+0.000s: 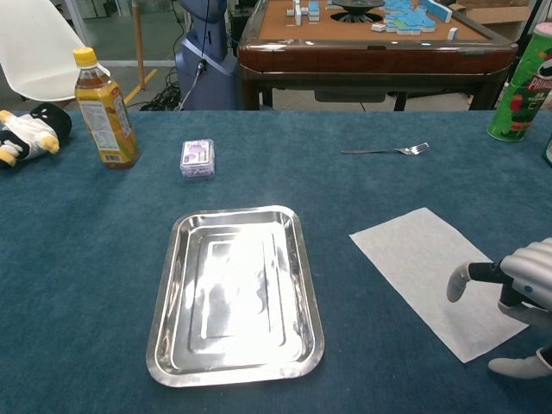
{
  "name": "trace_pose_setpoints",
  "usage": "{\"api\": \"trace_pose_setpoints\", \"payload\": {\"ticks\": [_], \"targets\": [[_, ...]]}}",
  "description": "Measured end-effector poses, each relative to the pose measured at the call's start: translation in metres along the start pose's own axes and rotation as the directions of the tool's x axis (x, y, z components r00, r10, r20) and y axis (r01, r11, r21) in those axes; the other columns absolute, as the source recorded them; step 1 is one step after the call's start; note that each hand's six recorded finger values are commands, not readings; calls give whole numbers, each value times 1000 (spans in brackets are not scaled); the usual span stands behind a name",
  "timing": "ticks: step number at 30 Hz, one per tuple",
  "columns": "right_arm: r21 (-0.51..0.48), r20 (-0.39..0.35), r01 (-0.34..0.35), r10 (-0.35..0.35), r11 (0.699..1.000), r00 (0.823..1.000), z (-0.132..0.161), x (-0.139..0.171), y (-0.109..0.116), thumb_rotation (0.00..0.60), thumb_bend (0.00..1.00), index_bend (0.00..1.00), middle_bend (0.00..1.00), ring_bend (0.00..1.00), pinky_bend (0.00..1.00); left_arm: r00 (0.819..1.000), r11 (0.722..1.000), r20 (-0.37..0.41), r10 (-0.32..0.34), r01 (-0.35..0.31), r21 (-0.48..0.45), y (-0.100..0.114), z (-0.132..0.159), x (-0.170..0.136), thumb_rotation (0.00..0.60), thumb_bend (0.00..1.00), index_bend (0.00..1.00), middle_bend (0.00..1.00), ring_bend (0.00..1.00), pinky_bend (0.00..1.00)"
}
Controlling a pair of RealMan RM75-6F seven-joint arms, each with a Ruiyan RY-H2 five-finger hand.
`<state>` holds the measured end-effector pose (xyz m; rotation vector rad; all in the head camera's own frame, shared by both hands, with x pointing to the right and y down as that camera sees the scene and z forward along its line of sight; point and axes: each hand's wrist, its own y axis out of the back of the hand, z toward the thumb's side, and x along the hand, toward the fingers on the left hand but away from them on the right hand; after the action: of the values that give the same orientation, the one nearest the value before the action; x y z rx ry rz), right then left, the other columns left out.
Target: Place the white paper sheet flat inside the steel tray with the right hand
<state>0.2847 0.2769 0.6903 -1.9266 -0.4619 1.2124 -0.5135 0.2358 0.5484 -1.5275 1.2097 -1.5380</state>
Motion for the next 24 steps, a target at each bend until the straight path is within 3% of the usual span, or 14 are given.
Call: {"api": "trace_pose_setpoints", "payload": {"ticks": [24], "targets": [[-4,9,0,0,1000,1000,2,-10,-6,600,0,367,1000,1000,1000,1000,1000,-2,5,-5,-1,1,-1,-1,600,278,346,379,382,546]]}}
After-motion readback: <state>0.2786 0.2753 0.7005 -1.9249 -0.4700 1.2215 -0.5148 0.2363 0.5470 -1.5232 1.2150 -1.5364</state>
